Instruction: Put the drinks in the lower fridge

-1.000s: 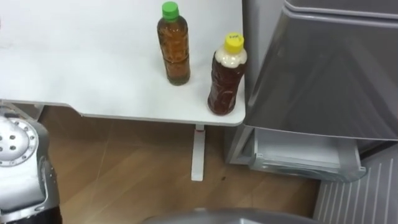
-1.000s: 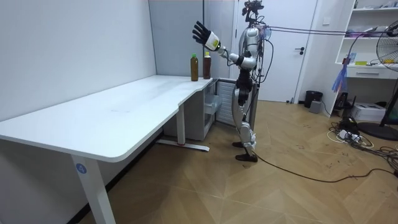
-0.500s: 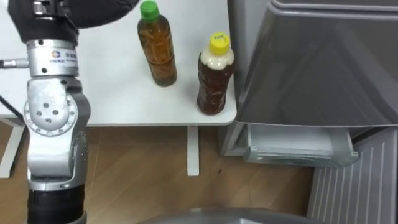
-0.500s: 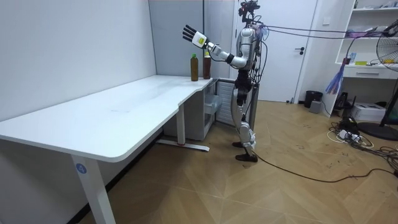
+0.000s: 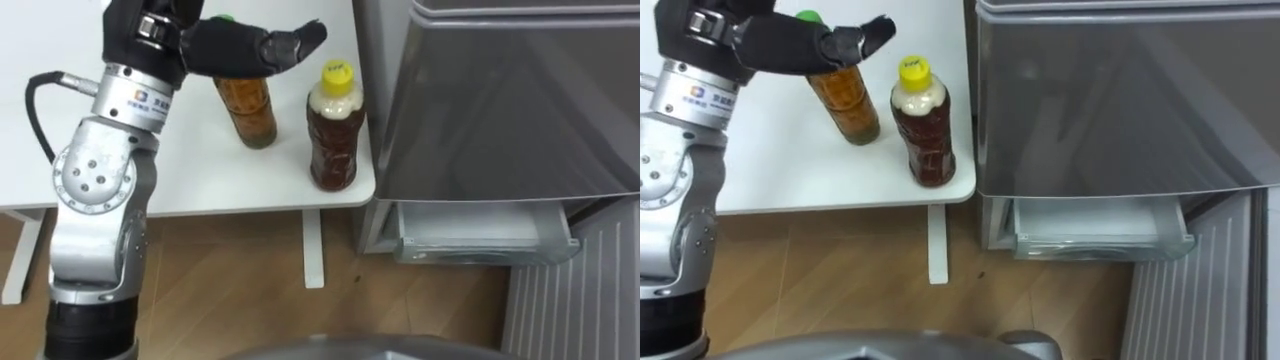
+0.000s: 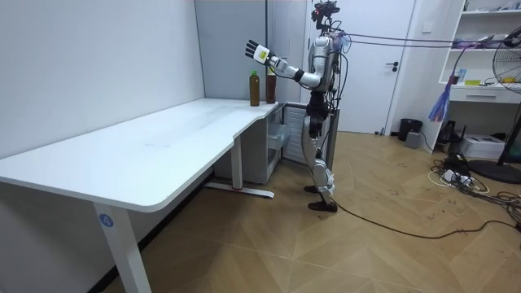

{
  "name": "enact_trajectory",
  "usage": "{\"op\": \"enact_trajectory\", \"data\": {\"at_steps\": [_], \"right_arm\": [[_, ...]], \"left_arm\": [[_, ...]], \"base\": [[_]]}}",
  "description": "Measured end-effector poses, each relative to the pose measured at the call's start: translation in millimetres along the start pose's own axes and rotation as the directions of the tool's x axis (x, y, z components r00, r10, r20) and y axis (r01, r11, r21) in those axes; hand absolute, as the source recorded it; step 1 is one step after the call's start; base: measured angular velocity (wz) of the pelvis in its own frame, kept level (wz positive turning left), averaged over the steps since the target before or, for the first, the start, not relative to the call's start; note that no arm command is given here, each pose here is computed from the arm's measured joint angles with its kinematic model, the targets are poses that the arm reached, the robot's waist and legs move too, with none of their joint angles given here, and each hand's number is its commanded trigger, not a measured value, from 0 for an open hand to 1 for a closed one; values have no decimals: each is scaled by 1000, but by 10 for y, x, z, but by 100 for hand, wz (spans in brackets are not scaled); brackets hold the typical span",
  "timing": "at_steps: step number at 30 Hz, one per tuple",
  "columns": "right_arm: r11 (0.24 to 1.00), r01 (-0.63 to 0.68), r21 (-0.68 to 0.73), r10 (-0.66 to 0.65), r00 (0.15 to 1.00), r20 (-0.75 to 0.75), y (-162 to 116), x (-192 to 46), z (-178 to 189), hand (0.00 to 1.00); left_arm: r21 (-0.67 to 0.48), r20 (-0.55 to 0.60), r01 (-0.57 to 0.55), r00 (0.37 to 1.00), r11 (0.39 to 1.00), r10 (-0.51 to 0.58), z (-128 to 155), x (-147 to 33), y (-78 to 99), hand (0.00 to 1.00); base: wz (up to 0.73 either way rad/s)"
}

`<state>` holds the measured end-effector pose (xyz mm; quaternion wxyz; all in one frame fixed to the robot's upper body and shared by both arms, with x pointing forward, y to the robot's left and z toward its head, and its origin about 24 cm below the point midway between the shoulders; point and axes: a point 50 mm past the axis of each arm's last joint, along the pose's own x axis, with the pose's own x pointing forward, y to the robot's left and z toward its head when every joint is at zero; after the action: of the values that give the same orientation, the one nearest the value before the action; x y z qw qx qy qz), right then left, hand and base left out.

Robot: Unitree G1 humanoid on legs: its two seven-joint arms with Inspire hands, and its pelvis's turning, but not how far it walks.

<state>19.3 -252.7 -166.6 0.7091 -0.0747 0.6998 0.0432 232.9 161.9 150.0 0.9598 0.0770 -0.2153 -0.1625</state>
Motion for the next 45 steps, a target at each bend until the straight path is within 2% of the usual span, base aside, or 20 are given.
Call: {"op": "enact_trajectory", "data": {"at_steps": [13,33,45], "right_arm": [[1000,31,-2,-31,1000,0,-58,-11,31,0],[999,45,0,-45,999,-4,-66,-12,14,0],[999,54,0,-54,999,-2,-71,-12,22,0]], "left_arm": [[-23,-42,121,992,992,-122,-47,2,-90,0],[-90,-71,212,973,973,-219,-100,-36,-165,0],[-137,-131,286,944,948,-304,-213,-151,-283,0]], "base": [[0],[-2],[0]]}}
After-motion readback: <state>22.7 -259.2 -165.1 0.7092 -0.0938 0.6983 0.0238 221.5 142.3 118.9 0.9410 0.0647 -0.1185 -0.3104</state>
